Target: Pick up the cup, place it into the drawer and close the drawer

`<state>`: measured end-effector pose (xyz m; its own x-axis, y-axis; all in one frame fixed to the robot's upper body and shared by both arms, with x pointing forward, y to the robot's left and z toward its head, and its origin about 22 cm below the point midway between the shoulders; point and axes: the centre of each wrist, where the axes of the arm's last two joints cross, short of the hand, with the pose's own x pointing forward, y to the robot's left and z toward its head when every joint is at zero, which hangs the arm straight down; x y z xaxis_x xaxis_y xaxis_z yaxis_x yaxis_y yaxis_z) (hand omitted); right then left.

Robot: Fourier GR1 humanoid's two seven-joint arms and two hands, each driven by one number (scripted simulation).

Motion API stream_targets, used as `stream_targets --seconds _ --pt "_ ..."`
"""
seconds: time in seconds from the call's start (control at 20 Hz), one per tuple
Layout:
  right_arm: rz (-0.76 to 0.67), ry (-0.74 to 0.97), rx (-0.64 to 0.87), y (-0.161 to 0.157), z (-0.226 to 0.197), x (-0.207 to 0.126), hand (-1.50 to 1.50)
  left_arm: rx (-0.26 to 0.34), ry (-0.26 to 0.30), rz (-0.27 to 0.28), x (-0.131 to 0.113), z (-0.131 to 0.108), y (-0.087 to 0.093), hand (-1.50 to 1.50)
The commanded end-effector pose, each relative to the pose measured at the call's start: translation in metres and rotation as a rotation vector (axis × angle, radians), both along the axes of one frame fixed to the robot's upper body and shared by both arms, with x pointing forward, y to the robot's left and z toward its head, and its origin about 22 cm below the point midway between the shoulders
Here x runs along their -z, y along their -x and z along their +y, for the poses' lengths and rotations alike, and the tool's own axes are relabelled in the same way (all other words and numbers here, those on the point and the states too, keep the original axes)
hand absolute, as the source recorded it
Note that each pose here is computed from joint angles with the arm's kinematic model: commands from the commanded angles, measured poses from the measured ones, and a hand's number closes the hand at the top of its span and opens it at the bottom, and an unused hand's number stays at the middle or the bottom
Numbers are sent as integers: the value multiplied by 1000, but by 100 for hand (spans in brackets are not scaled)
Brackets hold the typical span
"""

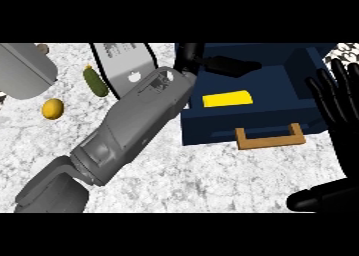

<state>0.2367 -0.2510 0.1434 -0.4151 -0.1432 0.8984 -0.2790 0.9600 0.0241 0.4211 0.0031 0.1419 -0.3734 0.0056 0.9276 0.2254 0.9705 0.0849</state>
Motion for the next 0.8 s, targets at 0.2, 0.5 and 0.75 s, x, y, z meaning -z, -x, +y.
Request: stream_targets --seconds 0.2,0.5,0.75 --pt "-1 -14 -36 -5 -15 -10 150 69 170 10 -21 -3 -1 -150" --pt "-26 236 -45 17 -34 -11 150 -10 247 -8 -25 49 -6 -150" --pt "0 343 -59 25 -21 -6 150 -71 290 35 3 93 10 -150"
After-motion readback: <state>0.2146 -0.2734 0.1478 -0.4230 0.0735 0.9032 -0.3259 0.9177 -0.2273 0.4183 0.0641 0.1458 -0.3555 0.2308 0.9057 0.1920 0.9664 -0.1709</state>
